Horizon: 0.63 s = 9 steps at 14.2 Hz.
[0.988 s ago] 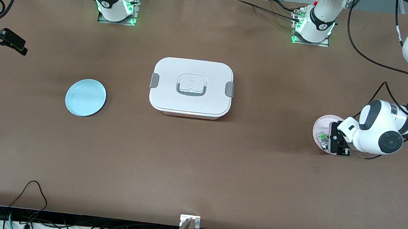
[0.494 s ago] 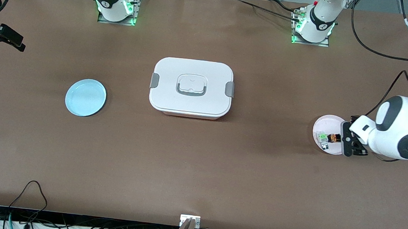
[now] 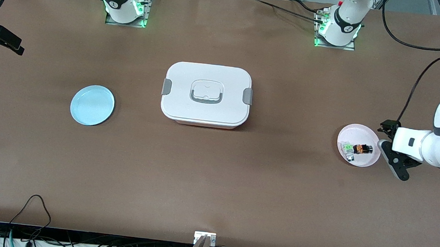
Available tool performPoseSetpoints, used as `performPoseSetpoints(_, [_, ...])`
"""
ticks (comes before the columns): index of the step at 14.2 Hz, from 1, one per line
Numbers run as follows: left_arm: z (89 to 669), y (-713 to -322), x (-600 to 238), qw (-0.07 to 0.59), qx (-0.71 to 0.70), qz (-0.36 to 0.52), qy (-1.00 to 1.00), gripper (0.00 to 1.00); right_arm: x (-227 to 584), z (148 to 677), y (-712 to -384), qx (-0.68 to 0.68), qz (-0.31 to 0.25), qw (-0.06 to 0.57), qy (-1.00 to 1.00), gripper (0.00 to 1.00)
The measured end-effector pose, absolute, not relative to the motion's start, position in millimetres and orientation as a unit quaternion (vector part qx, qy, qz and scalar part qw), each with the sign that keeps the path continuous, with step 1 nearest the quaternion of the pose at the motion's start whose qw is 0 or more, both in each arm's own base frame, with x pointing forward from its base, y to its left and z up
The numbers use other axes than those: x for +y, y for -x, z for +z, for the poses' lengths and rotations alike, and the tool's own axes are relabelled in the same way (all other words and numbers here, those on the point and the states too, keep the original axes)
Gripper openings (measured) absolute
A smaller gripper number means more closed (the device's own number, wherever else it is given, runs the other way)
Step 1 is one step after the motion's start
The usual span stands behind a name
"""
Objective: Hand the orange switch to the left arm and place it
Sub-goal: 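Open the left gripper and lift it away from the dish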
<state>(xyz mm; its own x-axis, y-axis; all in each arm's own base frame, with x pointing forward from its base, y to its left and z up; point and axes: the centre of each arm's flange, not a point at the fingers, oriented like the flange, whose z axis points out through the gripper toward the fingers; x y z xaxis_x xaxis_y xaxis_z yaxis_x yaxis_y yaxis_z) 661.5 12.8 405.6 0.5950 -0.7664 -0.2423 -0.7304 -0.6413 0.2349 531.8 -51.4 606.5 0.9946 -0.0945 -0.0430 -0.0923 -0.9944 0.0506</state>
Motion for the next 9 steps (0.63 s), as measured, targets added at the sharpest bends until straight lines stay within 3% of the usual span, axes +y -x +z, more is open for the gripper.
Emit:
performPoseSetpoints(5, [457.2,-654.5,-48.9,0.033,-0.363,-0.152,-0.919,1.0,-51.5,606.5,-531.7,-0.047,-0.023,0.024,-0.998,1.0])
performPoseSetpoints(9, [484.3,-667.8,-14.2,0.055,-0.299,-0.129,-0.944,1.0,-51.5,606.6,-531.7,-0.047,-0.023,0.024,-0.998,1.0])
